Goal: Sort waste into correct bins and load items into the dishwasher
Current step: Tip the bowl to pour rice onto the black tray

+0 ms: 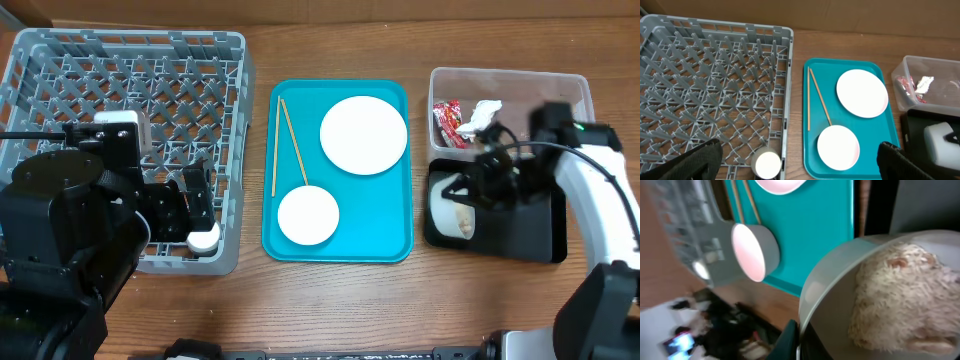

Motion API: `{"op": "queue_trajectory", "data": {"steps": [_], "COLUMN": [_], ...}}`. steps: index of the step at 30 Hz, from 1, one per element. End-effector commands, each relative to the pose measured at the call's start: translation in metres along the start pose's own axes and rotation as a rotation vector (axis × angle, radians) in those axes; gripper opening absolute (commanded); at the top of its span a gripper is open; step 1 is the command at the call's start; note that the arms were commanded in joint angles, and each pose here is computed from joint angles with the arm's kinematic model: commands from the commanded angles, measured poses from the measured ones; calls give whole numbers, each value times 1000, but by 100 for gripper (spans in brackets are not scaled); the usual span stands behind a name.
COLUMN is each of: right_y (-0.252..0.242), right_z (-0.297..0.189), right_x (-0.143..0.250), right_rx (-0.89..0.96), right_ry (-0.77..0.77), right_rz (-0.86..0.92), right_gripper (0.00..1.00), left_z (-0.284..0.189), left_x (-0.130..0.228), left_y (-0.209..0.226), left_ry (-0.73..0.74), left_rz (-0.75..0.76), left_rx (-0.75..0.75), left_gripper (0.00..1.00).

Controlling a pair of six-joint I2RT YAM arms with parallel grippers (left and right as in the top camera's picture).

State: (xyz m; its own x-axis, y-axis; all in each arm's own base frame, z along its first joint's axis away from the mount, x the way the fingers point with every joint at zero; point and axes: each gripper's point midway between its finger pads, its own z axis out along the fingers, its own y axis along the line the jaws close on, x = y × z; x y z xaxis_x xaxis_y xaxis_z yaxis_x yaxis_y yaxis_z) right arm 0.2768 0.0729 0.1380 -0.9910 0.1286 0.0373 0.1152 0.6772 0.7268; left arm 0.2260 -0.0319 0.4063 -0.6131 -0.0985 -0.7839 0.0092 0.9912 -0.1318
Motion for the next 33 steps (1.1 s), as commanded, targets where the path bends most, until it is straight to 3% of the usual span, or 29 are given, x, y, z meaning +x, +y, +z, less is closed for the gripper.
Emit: {"op": "queue_trajectory", "data": {"steps": [1,8,14,19,27,33], "right_y": [15,-13,-7,-6,18,14], "right_z": [-20,-40,-53,-53,-71,-67], "right_x": [-3,-12,-24,-24,-23,-21], "right_rx": [-257,-368,-452,-437,-605,-579], "right_ry": [-128,-303,-407,-426,-480,-456], "right_rz": [-124,-88,-168,-255,-242,-206], "right_gripper": [4,4,4,4,4,4], "left_z": [1,1,1,1,1,1], "left_x": [-1,-1,-1,-1,-1,-1], "left_y": [1,1,1,1,1,1], "left_ry": [-2,-2,-2,-2,-2,-2], "left_rz": [-12,-12,-12,-12,-12,-12], "left_rx": [-10,-10,-10,-10,-10,-10], "left_gripper": [100,100,100,100,100,100]}}
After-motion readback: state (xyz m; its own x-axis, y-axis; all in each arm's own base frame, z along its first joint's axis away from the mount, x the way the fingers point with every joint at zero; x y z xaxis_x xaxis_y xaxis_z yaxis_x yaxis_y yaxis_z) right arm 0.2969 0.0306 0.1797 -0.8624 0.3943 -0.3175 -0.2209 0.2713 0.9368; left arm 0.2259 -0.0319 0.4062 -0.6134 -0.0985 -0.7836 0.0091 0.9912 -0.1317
